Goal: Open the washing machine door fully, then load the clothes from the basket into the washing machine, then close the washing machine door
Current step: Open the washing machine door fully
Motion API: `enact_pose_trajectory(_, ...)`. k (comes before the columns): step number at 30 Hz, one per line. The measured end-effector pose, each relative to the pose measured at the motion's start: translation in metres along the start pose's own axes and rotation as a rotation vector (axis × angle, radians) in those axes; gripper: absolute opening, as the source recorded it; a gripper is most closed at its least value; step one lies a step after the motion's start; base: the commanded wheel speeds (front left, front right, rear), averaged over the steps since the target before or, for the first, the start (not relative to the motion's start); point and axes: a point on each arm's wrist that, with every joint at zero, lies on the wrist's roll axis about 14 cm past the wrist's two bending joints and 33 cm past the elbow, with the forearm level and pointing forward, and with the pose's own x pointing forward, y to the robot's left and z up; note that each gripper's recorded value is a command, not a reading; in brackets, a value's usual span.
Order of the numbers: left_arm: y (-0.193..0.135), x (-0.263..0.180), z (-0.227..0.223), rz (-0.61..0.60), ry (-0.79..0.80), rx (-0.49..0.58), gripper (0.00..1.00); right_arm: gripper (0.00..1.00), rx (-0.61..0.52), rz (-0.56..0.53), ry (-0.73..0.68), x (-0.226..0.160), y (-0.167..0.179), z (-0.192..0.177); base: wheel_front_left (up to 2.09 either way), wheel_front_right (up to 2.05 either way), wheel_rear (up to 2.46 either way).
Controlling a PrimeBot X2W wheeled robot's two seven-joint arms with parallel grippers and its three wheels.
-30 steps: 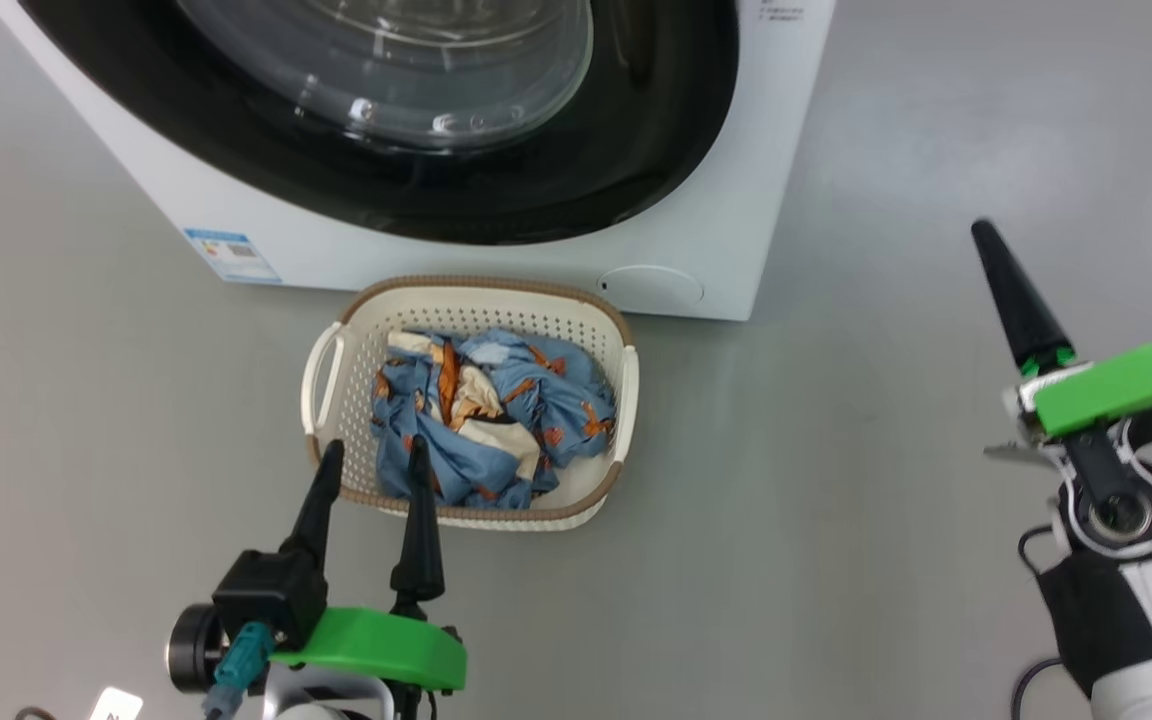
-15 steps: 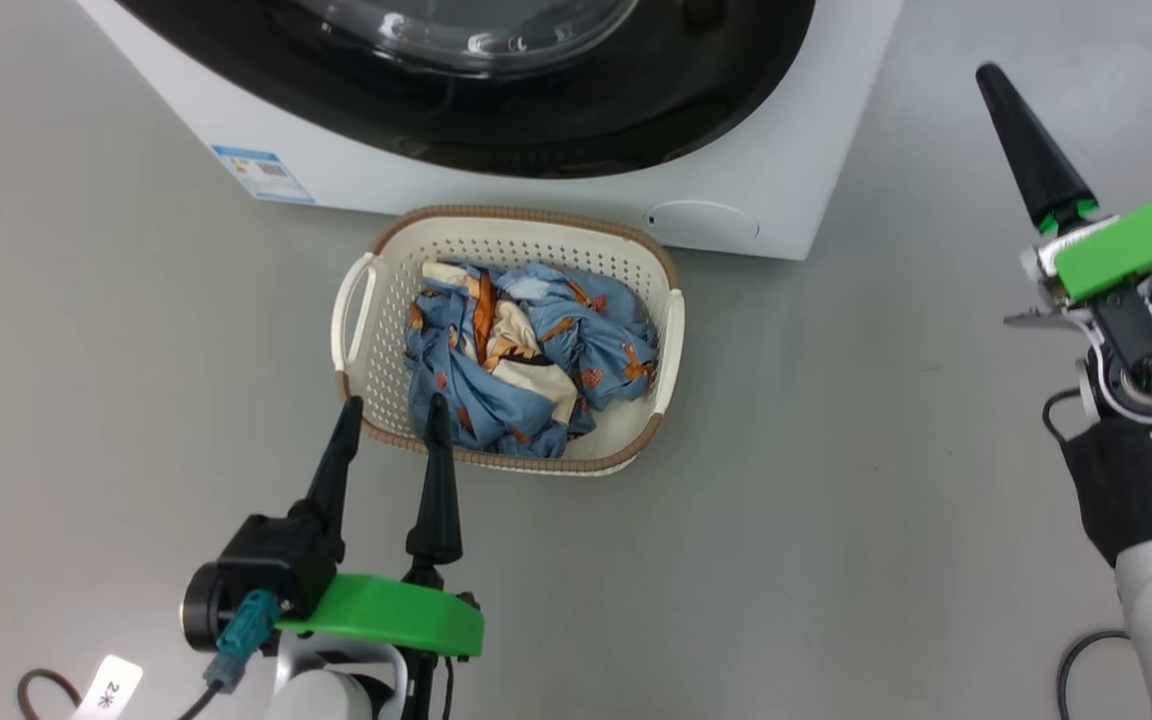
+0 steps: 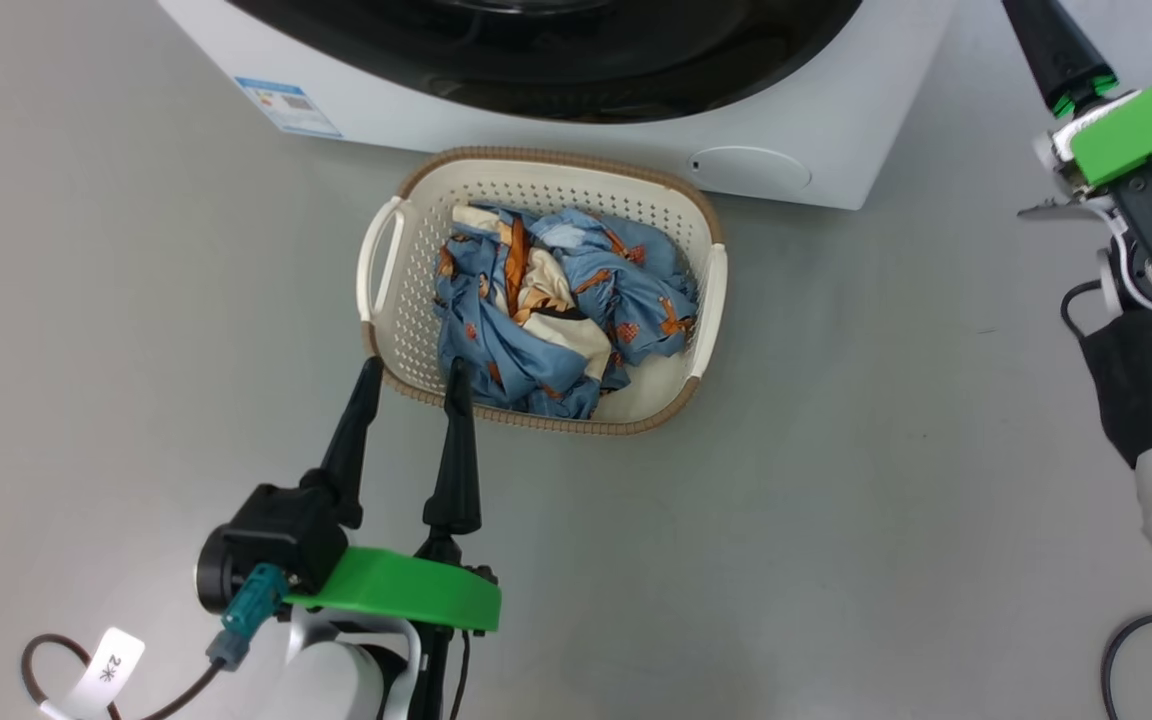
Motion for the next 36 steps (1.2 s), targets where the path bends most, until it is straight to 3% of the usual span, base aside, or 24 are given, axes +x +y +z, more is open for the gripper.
enact_pose_trajectory(17, 0.015, 0.002, -0.006, 0.057, 0.021, -0.005, 1.0, 0.0, -0.014, 0.035, 0.065, 0.051, 0.004, -0.008, 0.0, 0.0, 0.0)
enact_pose_trajectory(36, 0.023, -0.004, -0.007, 0.092, 0.034, -0.009, 1.0, 0.0, 0.029, 0.028, 0.094, 0.082, 0.003, -0.007, 0.0, 0.0, 0.0)
